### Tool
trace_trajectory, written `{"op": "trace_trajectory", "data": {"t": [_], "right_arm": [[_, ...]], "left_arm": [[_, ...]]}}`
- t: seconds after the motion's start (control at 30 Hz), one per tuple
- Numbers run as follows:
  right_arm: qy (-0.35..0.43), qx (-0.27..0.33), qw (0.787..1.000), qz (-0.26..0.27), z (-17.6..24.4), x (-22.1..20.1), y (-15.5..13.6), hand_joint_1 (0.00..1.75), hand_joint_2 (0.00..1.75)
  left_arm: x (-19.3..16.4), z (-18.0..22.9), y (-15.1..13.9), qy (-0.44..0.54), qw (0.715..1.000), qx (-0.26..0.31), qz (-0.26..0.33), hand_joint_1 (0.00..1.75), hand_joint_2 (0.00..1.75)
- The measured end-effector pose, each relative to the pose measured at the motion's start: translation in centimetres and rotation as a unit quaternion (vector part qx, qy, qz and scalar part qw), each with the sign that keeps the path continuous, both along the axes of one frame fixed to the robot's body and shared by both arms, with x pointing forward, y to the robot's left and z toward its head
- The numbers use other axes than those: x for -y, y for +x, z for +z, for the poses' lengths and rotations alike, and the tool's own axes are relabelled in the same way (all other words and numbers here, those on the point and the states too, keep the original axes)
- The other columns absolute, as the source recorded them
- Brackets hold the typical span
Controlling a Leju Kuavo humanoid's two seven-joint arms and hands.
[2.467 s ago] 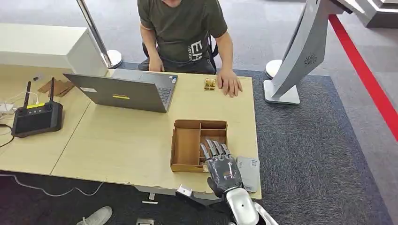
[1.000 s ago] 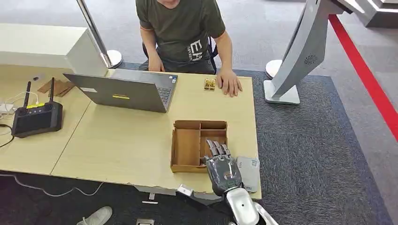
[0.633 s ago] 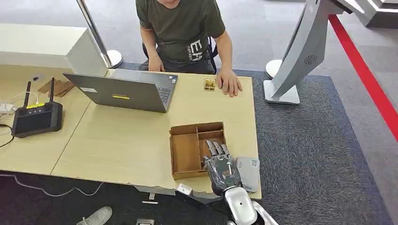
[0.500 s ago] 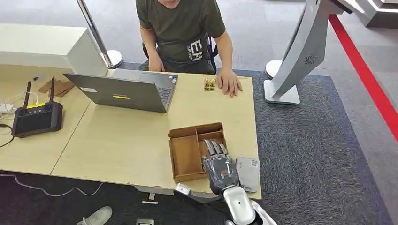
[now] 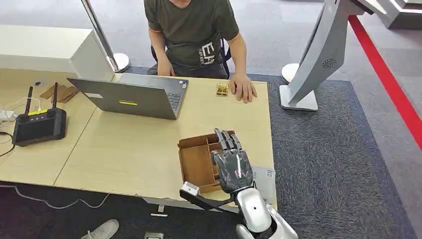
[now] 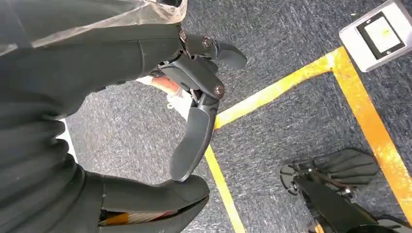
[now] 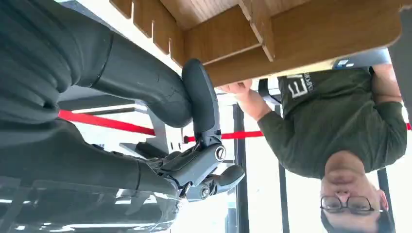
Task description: Pass the card to the sensor for recognition and then transmit it.
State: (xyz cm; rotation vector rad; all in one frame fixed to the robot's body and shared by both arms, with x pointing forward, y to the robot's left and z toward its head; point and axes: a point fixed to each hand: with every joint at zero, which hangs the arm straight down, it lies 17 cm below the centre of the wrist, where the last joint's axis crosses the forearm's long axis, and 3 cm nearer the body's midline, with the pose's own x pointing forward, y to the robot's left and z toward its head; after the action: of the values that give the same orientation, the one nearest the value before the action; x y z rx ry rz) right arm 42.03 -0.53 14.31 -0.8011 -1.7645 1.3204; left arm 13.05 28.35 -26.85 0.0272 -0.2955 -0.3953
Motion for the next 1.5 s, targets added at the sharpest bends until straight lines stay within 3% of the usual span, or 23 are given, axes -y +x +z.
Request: {"op": "trace_trajectory", "data": {"t": [0.33, 0.37, 0.4, 0.73, 0.93, 1.17, 1.33, 1.37, 1.5], "right_arm": [[0.024, 0.028, 0.999, 0.004, 2.6, -0.2, 0.0, 1.75, 1.75], [0.025, 0.029, 0.999, 0.004, 2.8, -0.1, -0.1, 1.03, 1.75], [0.026, 0.029, 0.999, 0.004, 2.8, -0.1, -0.1, 0.0, 1.75], [0.082, -0.019, 0.996, 0.012, 2.8, 0.6, -0.1, 0.0, 1.75], [0.125, -0.049, 0.991, 0.021, 4.8, 3.3, 0.2, 0.0, 1.75], [0.105, -0.042, 0.993, 0.036, 8.6, 7.0, -0.7, 0.0, 1.75], [0.095, -0.046, 0.994, 0.04, 8.7, 7.2, -1.0, 0.0, 1.75], [0.071, -0.032, 0.996, 0.049, 10.5, 8.3, -2.2, 0.0, 1.75], [0.035, -0.049, 0.997, 0.049, 10.1, 8.9, -2.7, 0.0, 1.75]], "left_arm": [[0.0, 0.0, 0.0, -0.001, 1.0, 0.0, -0.001, 0.0, 1.75], [0.0, 0.0, 0.0, -0.001, 1.0, 0.0, -0.001, 0.0, 1.75], [0.0, 0.0, 0.0, -0.001, 1.0, 0.0, -0.001, 0.0, 1.75], [0.0, 0.0, -0.2, -0.001, 1.0, -0.002, 0.0, 0.0, 1.75], [0.0, -0.1, -0.4, -0.002, 1.0, 0.001, -0.001, 0.0, 1.75], [-0.1, 0.0, -0.3, -0.002, 1.0, 0.003, -0.002, 0.0, 1.75], [-0.2, 0.0, -0.2, -0.002, 1.0, 0.004, -0.002, 0.0, 1.75], [-0.1, 0.0, 0.0, -0.003, 1.0, 0.004, -0.002, 0.0, 1.75], [-0.2, 0.1, 0.1, -0.002, 1.0, 0.004, -0.002, 0.0, 1.75]]}}
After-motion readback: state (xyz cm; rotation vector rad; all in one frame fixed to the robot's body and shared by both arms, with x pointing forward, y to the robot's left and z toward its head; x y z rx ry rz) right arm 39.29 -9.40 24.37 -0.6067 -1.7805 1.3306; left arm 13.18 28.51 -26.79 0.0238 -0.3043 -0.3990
